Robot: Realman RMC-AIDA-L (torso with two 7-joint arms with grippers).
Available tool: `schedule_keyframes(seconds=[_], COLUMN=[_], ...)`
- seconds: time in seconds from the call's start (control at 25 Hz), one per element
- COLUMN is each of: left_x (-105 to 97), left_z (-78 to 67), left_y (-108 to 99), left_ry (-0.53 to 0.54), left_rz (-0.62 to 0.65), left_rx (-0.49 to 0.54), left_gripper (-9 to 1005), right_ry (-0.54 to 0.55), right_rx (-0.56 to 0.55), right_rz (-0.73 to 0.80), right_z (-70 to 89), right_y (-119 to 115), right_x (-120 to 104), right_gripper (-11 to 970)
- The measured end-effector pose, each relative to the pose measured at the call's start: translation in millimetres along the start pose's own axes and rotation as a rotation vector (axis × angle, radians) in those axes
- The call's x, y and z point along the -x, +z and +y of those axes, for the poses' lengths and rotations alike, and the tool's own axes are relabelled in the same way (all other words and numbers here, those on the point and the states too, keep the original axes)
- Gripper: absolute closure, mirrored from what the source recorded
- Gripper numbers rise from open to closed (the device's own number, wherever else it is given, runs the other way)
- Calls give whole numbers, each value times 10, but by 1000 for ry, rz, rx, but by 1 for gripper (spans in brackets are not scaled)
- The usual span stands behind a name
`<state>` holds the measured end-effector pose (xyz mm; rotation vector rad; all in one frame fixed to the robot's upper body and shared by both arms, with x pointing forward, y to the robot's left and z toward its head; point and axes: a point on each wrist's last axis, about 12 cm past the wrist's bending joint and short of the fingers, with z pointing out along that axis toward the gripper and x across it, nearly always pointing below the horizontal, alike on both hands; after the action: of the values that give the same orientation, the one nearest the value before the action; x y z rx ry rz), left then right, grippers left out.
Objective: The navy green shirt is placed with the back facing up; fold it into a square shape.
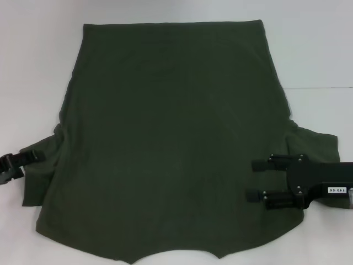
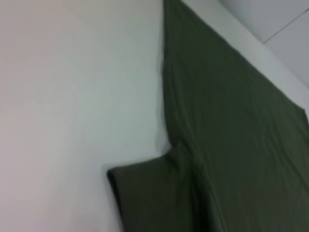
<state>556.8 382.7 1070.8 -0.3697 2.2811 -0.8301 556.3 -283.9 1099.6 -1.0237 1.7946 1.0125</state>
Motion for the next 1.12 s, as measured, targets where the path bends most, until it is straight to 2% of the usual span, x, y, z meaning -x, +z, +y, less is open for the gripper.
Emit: schedule_keyframes(seconds=[0.28,0.72,1.12], left_x=[-39,-4,-16], left_z=[0,-93,-67], left_y=[-4,130,122], left_ry=[-11,24,21], left_rz=[34,75,75], left_rx=[-2,-8,5], left_gripper=[149,170,188], right_ry=[-2,-1,0], right_rx=[4,6,6], right_rz=[5,5,2], right_z=[1,6,10], right_y=[6,15,25], right_x=[1,0,-1], right_gripper=[75,76,77])
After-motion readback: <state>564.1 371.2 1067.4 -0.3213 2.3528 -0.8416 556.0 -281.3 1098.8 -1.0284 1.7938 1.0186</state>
